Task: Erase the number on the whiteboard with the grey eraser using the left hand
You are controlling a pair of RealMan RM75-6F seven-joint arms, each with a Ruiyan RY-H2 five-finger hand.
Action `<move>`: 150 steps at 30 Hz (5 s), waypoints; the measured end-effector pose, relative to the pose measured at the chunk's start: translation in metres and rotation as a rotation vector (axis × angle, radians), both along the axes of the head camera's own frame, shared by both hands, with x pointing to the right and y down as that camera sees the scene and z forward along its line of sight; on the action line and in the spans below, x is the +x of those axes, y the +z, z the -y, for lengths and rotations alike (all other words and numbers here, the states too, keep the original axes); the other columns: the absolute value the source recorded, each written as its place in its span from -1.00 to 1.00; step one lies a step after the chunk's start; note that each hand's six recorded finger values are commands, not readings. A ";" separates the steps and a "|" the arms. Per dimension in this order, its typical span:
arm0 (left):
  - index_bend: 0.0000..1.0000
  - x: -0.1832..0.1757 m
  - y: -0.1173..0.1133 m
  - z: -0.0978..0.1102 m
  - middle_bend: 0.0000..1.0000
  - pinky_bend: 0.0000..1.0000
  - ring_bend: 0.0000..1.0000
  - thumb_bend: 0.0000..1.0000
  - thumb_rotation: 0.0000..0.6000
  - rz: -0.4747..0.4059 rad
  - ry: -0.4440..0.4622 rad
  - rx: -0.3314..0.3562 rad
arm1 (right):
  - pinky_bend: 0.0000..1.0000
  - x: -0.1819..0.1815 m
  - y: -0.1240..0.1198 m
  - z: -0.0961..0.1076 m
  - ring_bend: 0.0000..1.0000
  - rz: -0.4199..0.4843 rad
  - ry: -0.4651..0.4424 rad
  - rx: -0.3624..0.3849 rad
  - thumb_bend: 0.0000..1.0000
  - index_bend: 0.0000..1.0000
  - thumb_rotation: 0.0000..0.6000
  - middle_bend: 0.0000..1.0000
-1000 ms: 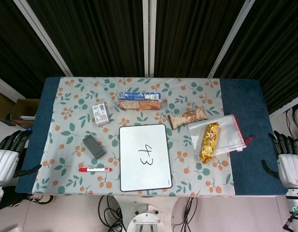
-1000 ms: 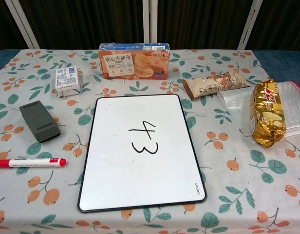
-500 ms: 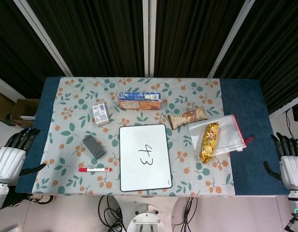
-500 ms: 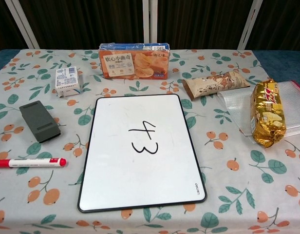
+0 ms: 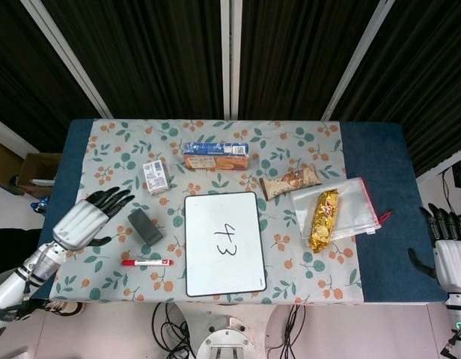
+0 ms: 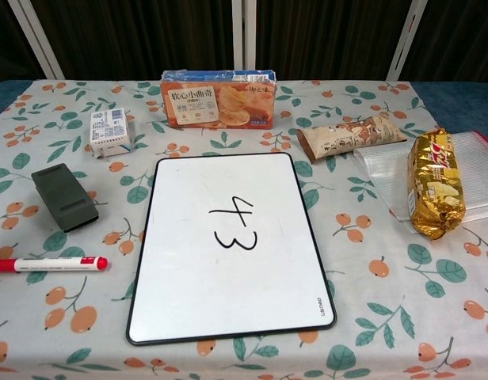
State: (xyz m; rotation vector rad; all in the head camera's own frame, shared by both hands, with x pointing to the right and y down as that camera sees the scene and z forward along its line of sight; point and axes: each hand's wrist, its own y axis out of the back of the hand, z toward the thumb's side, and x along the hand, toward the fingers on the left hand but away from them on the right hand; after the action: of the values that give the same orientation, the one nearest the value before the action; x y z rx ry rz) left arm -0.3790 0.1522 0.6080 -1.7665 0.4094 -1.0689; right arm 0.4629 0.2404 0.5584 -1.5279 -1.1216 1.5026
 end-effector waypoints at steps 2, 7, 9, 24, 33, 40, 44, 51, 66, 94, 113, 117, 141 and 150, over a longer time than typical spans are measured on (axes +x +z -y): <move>-0.88 0.009 0.014 0.001 -0.82 -0.46 -0.79 -0.83 1.00 0.042 0.061 -0.014 | -1.00 0.002 -0.002 0.000 -1.00 -0.005 0.005 0.003 -0.52 -1.00 1.00 -1.00; -0.87 0.027 0.043 -0.001 -0.82 -0.46 -0.79 -0.83 1.00 0.105 0.173 -0.052 | -1.00 0.008 -0.006 0.001 -1.00 -0.017 0.019 0.009 -0.52 -1.00 1.00 -1.00; -0.85 0.031 0.049 -0.003 -0.81 -0.46 -0.79 -0.83 1.00 0.104 0.188 -0.059 | -1.00 0.008 -0.006 0.001 -1.00 -0.017 0.021 0.008 -0.52 -1.00 1.00 -1.00; -0.65 0.048 0.087 -0.008 -0.65 -0.41 -0.67 -0.68 1.00 0.132 0.279 -0.109 | -1.00 0.005 -0.004 0.004 -1.00 -0.026 0.017 0.001 -0.52 -1.00 1.00 -1.00; -0.59 0.049 0.089 -0.003 -0.58 -0.40 -0.64 -0.60 1.00 0.137 0.268 -0.139 | -1.00 0.006 -0.004 0.004 -1.00 -0.033 0.022 -0.001 -0.52 -1.00 1.00 -1.00; -0.51 0.048 0.089 -0.004 -0.54 -0.39 -0.60 -0.52 1.00 0.142 0.259 -0.154 | -1.00 0.005 0.000 0.004 -1.00 -0.034 0.023 -0.011 -0.51 -1.00 1.00 -1.00; -0.40 0.048 0.089 -0.004 -0.46 -0.35 -0.55 -0.47 1.00 0.140 0.249 -0.158 | -1.00 0.005 0.001 0.004 -1.00 -0.033 0.027 -0.013 -0.51 -1.00 1.00 -1.00; -0.30 0.049 0.090 -0.006 -0.37 -0.30 -0.49 -0.42 1.00 0.128 0.241 -0.166 | -1.00 0.006 0.001 0.004 -1.00 -0.036 0.030 -0.016 -0.50 -1.00 1.00 -1.00; -0.05 0.051 0.092 -0.004 -0.12 -0.13 -0.29 -0.41 1.00 0.097 0.212 -0.176 | -1.00 0.006 0.001 0.004 -1.00 -0.039 0.032 -0.022 -0.49 -1.00 1.00 -1.00; 0.20 0.106 0.052 -0.010 0.12 0.04 -0.09 -0.26 1.00 -0.048 0.212 -0.150 | -1.00 0.009 -0.002 0.009 -1.00 -0.011 0.044 0.006 -0.48 -1.00 1.00 -1.00; 0.21 0.234 0.061 -0.057 0.13 0.04 -0.08 -0.24 1.00 -0.091 0.403 -0.150 | -1.00 0.030 -0.031 0.011 -1.00 -0.013 0.080 0.091 -0.48 -1.00 1.00 -1.00; 0.21 0.236 0.067 -0.056 0.13 0.04 -0.08 -0.24 1.00 -0.080 0.397 -0.155 | -1.00 0.030 -0.030 0.011 -1.00 -0.012 0.080 0.086 -0.49 -1.00 1.00 -1.00; 0.22 0.256 0.090 -0.048 0.14 0.04 -0.08 -0.24 1.00 -0.086 0.340 -0.149 | -1.00 0.034 -0.039 0.003 -1.00 -0.011 0.086 0.103 -0.49 -1.00 1.00 -1.00; 0.22 0.268 0.097 -0.035 0.14 0.03 -0.08 -0.21 1.00 -0.080 0.323 -0.127 | -1.00 0.033 -0.044 0.005 -1.00 -0.010 0.085 0.113 -0.57 -1.00 1.00 -1.00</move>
State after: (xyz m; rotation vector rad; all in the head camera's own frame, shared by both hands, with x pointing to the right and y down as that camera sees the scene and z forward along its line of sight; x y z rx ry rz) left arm -0.1106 0.1869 0.7049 -1.9142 0.0987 -0.8117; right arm 0.4955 0.2357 0.5148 -1.4106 -1.2581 1.4744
